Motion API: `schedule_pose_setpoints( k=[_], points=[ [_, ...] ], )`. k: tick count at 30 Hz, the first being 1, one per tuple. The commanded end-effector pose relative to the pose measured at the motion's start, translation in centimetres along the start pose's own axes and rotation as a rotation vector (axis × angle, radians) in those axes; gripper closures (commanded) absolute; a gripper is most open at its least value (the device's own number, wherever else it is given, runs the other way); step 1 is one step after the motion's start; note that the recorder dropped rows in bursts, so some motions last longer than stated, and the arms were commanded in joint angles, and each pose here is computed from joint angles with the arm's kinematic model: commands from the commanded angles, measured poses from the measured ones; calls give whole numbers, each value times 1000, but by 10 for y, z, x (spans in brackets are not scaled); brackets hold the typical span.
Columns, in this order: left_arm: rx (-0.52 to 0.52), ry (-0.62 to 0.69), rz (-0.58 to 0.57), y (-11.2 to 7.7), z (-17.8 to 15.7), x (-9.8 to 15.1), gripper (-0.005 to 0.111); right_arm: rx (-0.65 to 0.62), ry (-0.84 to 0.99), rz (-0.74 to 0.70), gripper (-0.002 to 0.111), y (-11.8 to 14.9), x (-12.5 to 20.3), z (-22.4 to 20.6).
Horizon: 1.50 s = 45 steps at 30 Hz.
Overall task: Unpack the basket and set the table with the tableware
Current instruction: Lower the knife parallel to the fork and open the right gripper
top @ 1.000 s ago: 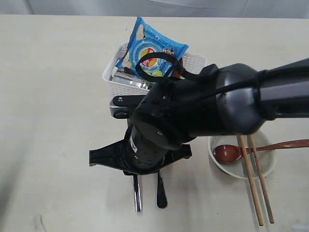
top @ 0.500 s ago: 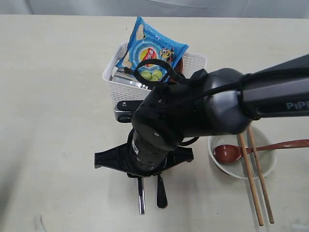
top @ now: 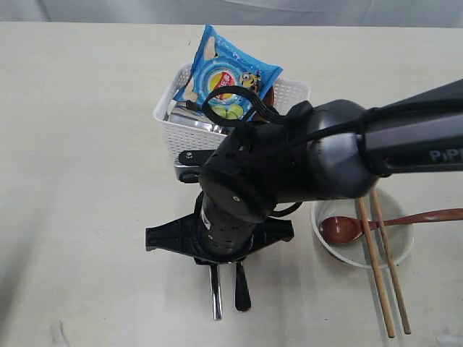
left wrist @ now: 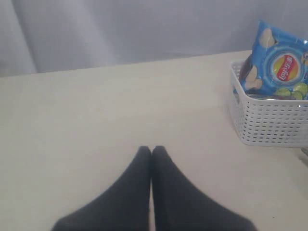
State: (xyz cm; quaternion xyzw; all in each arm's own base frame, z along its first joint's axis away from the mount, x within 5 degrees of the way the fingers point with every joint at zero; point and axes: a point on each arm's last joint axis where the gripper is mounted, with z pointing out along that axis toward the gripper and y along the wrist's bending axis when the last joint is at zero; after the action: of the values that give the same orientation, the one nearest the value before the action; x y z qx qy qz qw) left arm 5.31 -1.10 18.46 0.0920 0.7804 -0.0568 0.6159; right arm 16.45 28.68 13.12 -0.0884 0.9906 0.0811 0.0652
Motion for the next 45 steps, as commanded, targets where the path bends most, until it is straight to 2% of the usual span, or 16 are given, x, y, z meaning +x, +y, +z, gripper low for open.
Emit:
schedule_pose_setpoints(
  k=[1,12,14,19,21,31,36,45],
  points=[
    [5,-5,-2,0,0,0,107,7,-18,-26,109,-2,-3,0],
    [5,-5,-2,0,0,0,107,4,-16,-22,107,-2,-3,0],
    [5,-5,-2,0,0,0,107,4,-17,-22,100,1,-5,-3],
    [5,-5,-2,0,0,0,107,2,-22,-41,67,9,-13,-12],
    [5,-5,-2,0,0,0,107,9,-18,-53,61,12,-15,-16],
    [5,-5,-2,0,0,0,107,41,5,-175,62,24,-27,-38],
    [5,-5,-2,0,0,0,107,79,55,-247,62,25,-19,-18],
    [5,-5,-2,0,0,0,107,157,137,-249,62,21,-14,26]
  ],
)
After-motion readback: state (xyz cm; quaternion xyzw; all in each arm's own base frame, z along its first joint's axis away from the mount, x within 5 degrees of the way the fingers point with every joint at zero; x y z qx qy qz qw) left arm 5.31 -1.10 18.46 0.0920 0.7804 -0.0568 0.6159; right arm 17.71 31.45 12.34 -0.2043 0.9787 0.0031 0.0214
